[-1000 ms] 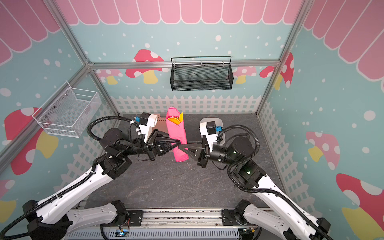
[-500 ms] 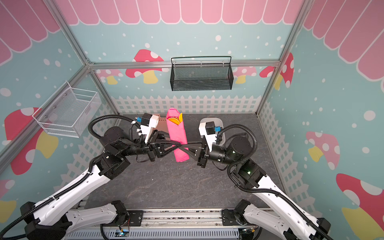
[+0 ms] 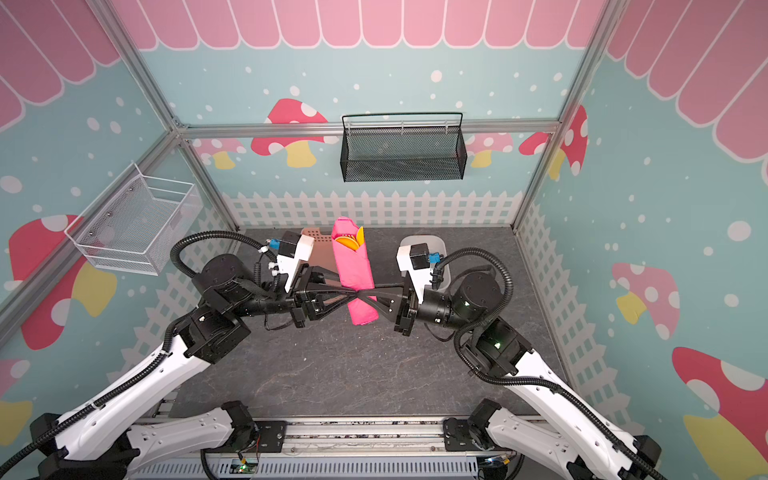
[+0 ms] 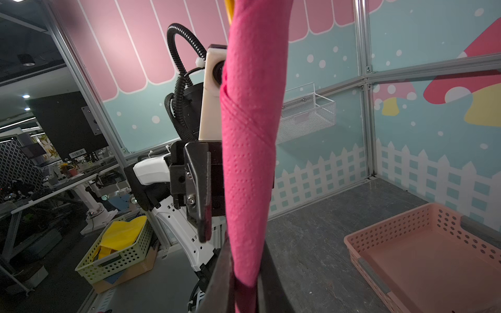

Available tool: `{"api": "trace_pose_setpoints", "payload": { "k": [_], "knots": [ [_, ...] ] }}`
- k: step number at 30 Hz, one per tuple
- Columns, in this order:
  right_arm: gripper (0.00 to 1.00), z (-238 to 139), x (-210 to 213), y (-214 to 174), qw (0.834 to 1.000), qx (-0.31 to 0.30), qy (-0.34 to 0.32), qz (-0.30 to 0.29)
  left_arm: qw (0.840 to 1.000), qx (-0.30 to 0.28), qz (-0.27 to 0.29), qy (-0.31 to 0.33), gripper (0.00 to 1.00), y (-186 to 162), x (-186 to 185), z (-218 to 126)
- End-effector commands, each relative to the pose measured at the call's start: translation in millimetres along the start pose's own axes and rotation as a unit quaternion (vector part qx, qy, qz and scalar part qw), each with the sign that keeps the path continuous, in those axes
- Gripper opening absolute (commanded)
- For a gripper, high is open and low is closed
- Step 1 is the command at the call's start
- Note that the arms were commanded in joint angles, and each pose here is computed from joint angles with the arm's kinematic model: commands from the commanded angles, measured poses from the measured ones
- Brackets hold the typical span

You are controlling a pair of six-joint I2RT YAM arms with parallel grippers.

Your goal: Place the utensils on the paper napkin and roll it up

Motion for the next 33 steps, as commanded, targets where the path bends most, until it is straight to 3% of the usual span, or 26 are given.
{"api": "trace_pose_setpoints", "payload": {
  "k": [1, 28, 33],
  "knots": [
    [0.02, -2.1, 2.1, 16.6, 0.999, -0.027, -0.003, -0.025, 1.0, 0.002, 0.017, -0.002, 0.28, 2.3, -8.4, -5.8],
    [0.02, 1.6, -0.4, 13.4, 1.0, -0.021, 0.001, -0.02, 1.0, 0.0, 0.026, 0.006, 0.16, 1.6, -9.9, -11.7],
    [0.02, 1.6, -0.4, 13.5, 1.0, -0.021, 0.0, -0.019, 1.0, 0.003, 0.029, 0.001, 0.06, 0.9, -9.9, -11.4]
  ]
}}
Point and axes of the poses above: each gripper's point midway between its finger pads, its own z axis out along the fingers, its own x axis along the line the jaws close on, y = z × x, the point moved 10 cm from there along -z, back along the fingers, and after that the axes turned 14 degrees about -z, right-handed, at the moved point
